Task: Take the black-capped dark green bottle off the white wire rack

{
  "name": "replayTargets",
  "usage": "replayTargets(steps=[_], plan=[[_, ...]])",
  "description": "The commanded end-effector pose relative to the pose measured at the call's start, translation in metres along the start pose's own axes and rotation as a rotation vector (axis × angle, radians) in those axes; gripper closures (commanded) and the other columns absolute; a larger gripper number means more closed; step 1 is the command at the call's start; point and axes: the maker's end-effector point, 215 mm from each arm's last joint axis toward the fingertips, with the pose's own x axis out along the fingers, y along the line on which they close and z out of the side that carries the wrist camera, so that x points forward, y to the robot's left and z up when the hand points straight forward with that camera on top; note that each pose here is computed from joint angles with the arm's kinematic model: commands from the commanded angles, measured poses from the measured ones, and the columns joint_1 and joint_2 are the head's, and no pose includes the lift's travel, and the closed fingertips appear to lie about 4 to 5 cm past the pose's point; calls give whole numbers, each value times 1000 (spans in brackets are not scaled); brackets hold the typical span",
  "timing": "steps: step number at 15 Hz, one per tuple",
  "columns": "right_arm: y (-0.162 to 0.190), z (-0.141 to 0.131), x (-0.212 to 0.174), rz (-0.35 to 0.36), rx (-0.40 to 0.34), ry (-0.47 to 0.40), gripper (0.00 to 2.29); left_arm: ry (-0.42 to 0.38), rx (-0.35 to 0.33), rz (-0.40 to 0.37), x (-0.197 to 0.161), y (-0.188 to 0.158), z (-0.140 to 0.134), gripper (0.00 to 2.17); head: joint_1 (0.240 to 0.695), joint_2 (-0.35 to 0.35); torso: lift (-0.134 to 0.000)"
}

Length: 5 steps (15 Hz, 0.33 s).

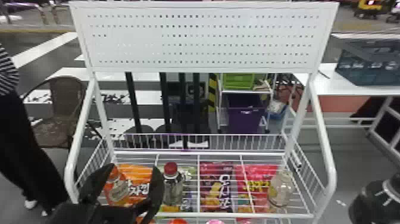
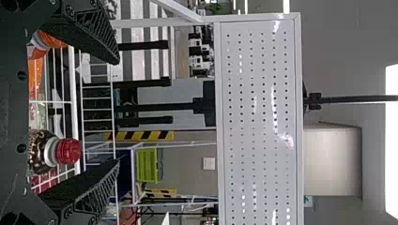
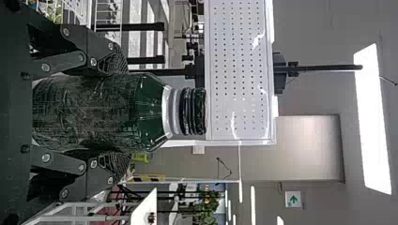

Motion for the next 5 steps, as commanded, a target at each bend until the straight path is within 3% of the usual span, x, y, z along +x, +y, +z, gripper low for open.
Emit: replayTargets(steps=[1,5], plan=[[0,1,1,0,2,-1,1460,-2,1,-2,0,0,1,137,499,0,0],[1,0,2,3,4,-1,1460,-3,1,0,0,0,2,137,499,0,0]])
